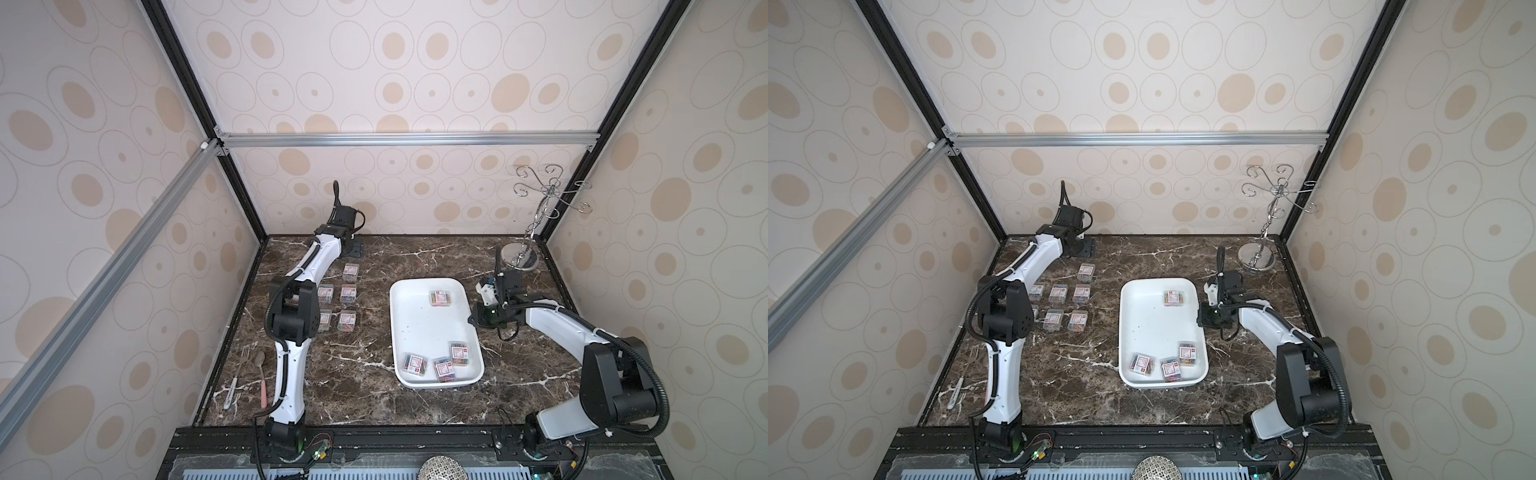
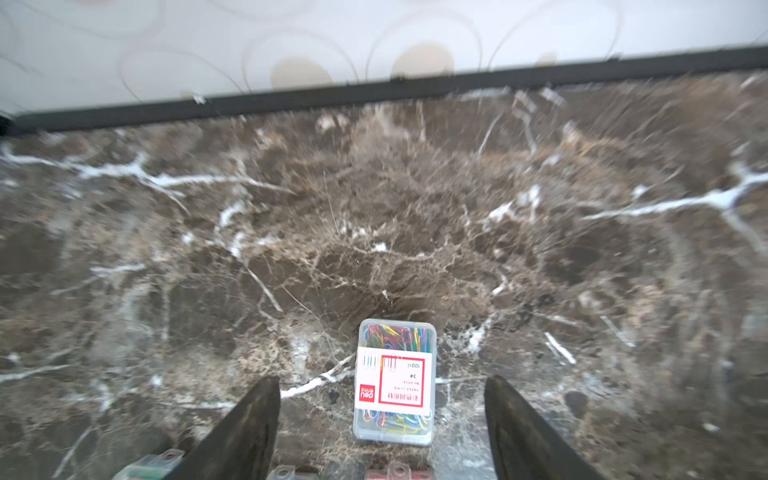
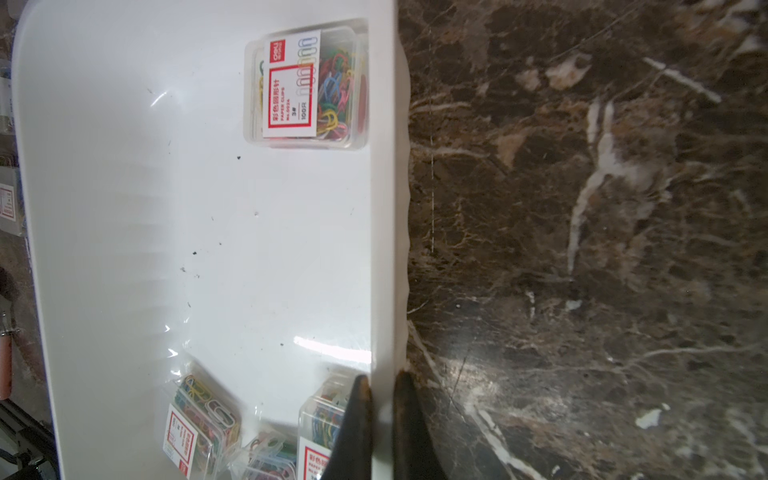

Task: Take the paper clips out of the storage box
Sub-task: Adjust the storage box at the center of the board, then adjust the boxed paper clips in the storage box.

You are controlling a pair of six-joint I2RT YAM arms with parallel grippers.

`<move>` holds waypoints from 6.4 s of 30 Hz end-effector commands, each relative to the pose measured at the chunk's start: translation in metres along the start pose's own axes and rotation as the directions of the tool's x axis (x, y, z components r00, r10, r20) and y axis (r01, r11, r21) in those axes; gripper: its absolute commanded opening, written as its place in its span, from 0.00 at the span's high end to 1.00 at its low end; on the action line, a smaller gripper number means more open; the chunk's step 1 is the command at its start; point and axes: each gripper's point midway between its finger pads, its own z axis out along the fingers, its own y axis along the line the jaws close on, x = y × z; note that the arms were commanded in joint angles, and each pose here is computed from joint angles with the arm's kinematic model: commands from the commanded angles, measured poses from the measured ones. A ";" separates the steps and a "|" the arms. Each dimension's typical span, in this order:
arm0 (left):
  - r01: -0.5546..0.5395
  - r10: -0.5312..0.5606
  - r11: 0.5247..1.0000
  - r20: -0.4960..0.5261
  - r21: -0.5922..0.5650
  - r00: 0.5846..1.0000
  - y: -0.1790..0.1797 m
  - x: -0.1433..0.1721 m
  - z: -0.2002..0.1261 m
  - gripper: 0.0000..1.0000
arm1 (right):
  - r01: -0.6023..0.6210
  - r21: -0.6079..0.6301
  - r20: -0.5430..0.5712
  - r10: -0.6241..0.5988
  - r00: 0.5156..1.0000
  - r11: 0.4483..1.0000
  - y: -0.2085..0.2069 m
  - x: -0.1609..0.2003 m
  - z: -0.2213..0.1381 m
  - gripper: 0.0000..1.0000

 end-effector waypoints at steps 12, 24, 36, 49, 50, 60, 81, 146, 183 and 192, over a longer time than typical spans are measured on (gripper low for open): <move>0.077 -0.083 0.996 0.173 0.039 0.981 -0.002 -0.002 -0.064 0.22 | -0.004 -0.046 0.011 0.004 1.000 0.999 0.008 0.007 -0.004 0.92; 0.049 -0.069 0.994 0.231 0.093 0.970 -0.020 0.037 -0.101 0.22 | -0.015 -0.067 0.006 0.015 1.000 0.998 0.010 0.012 0.003 0.92; -0.178 0.143 0.970 0.207 0.165 0.968 -0.097 0.076 -0.117 0.24 | 0.001 -0.073 -0.012 -0.001 1.000 0.997 0.018 0.011 0.011 0.92; -0.257 0.200 0.917 0.206 0.304 0.958 -0.155 0.095 -0.141 0.24 | 0.008 -0.065 -0.023 -0.010 1.000 0.998 0.017 0.014 0.013 0.92; -0.260 0.201 0.909 0.204 0.326 0.958 -0.161 0.097 -0.141 0.24 | 0.007 -0.063 -0.025 -0.008 1.000 0.998 0.016 0.015 0.013 0.92; -0.312 0.243 0.827 0.202 0.467 0.949 -0.212 0.112 -0.140 0.24 | 0.017 -0.061 -0.022 -0.019 1.000 0.998 0.017 0.014 0.010 0.92; -0.266 0.290 0.800 0.041 0.538 0.956 -0.283 0.150 -0.084 0.27 | 0.030 -0.050 -0.022 -0.031 0.999 0.998 0.017 0.013 0.006 0.92; -0.297 0.356 0.767 0.008 0.569 0.935 -0.335 0.177 -0.068 0.30 | 0.032 -0.040 -0.025 -0.033 0.999 0.999 0.014 0.018 0.006 0.92; -0.692 0.716 0.535 0.174 0.485 0.676 -0.337 0.159 -0.049 0.24 | 0.046 -0.009 -0.032 -0.046 0.998 0.999 0.008 0.019 0.005 0.92; -0.703 0.740 0.524 0.151 0.481 0.655 -0.332 0.165 -0.037 0.26 | 0.046 -0.008 -0.033 -0.046 0.998 0.999 0.008 0.019 0.006 0.92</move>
